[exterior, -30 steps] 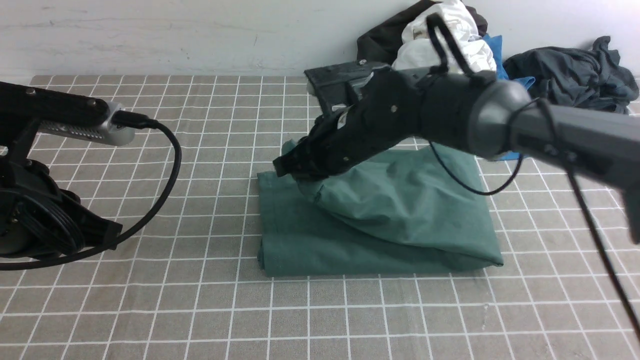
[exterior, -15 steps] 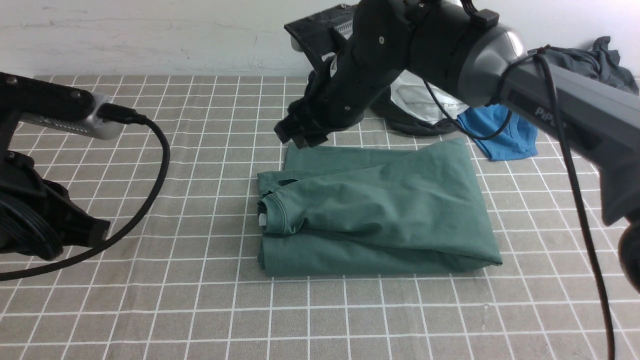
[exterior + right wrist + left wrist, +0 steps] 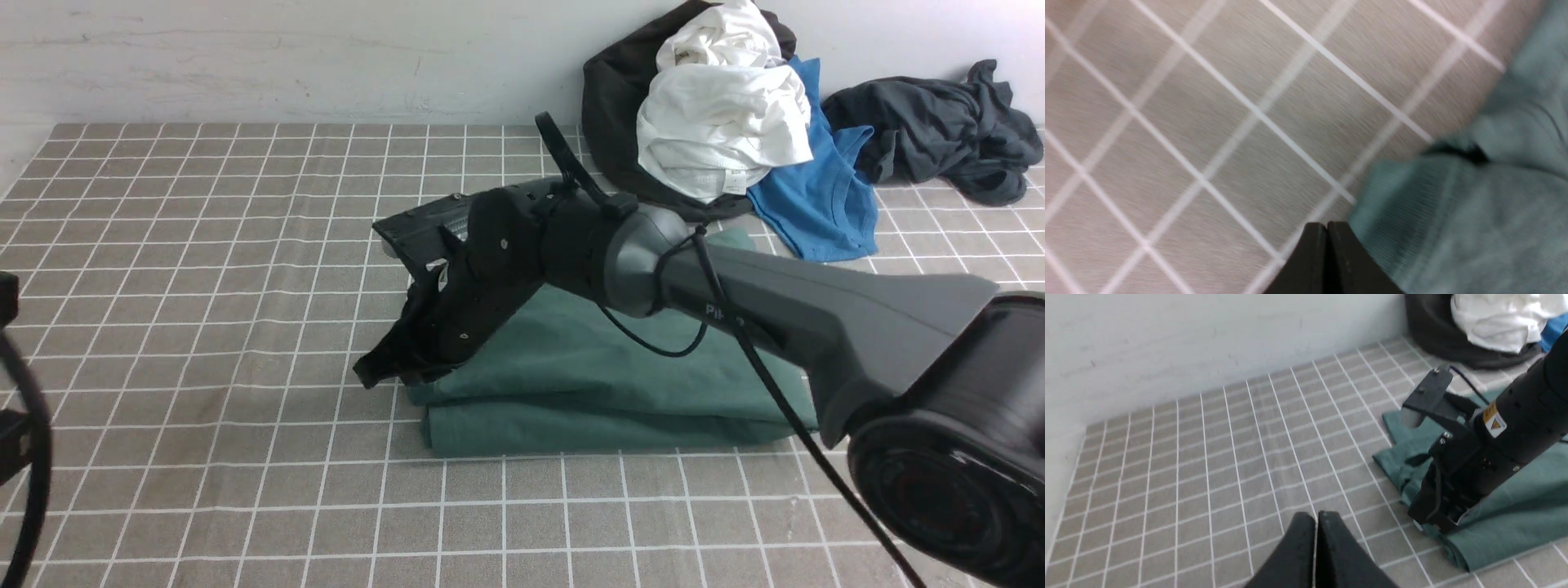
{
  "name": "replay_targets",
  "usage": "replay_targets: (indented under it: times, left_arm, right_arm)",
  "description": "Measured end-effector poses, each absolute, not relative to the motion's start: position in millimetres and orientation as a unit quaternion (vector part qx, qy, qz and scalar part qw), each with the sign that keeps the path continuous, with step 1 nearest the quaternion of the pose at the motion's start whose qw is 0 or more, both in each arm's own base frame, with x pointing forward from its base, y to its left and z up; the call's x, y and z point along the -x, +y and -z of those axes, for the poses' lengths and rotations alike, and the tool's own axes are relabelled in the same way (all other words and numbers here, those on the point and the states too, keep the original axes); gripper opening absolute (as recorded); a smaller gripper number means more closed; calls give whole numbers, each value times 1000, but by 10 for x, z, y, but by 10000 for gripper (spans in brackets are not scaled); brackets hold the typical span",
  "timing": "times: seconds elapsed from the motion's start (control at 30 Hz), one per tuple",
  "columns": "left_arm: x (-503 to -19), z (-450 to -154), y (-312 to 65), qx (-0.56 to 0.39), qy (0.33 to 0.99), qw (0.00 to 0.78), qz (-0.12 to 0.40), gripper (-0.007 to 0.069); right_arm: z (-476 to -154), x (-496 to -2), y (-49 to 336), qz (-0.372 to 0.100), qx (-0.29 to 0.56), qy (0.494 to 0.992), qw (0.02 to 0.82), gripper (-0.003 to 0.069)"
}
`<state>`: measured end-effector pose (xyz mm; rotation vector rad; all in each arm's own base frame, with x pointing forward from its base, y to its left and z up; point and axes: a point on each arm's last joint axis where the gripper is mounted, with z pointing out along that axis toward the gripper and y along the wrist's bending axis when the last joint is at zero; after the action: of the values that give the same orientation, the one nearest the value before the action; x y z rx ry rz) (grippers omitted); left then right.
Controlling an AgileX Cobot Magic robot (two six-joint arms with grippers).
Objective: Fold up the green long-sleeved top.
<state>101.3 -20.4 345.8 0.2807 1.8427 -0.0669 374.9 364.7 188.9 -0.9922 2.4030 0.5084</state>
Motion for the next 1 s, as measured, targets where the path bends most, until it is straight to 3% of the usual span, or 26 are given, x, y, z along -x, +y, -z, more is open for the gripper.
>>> replay_targets:
  times: [0.1, 0.27, 0.3, 0.33, 0.47, 0.63, 0.8, 0.93, 0.97, 1.0]
  left_arm:
    - [-904, -3326, -179, -120, 769, 627, 26, -8]
    - [-771, -3028, -150, -120, 758, 640, 22, -8]
    - [-760, -2949, -148, -121, 762, 635, 22, -8]
    - [-756, -2939, -147, -121, 762, 635, 22, -8]
    - [-762, -2765, -148, -123, 776, 618, 21, -8]
    - [-764, -2653, -149, -126, 791, 599, 21, -8]
    - [-755, -2621, -147, -127, 801, 585, 20, -8]
    - [-753, -2613, -146, -128, 803, 582, 20, -8]
    - [-753, -2613, -146, -128, 803, 582, 20, -8]
    - [-753, -2613, -146, -128, 803, 582, 20, -8]
  right_arm:
    - [-2260, -3723, 3580, -166, 383, 866, 276, -15]
    - [-3538, -3469, 3062, -51, 419, 827, 372, -15]
    - [-3878, -3339, 2871, -27, 410, 821, 396, -15]
    - [-3922, -3324, 2836, -19, 408, 821, 400, -15]
    - [-4599, -2852, 2241, 9, 343, 834, 432, -15]
    - [-4455, -2391, 1885, -30, 303, 868, 392, -15]
    - [-3850, -2043, 1714, -95, 299, 872, 375, -15]
    - [-3077, -1753, 1601, -175, 260, 882, 352, -15]
    - [-3044, -1743, 1596, -178, 258, 883, 350, -15]
    - [-2807, -1673, 1559, -187, 245, 894, 326, -15]
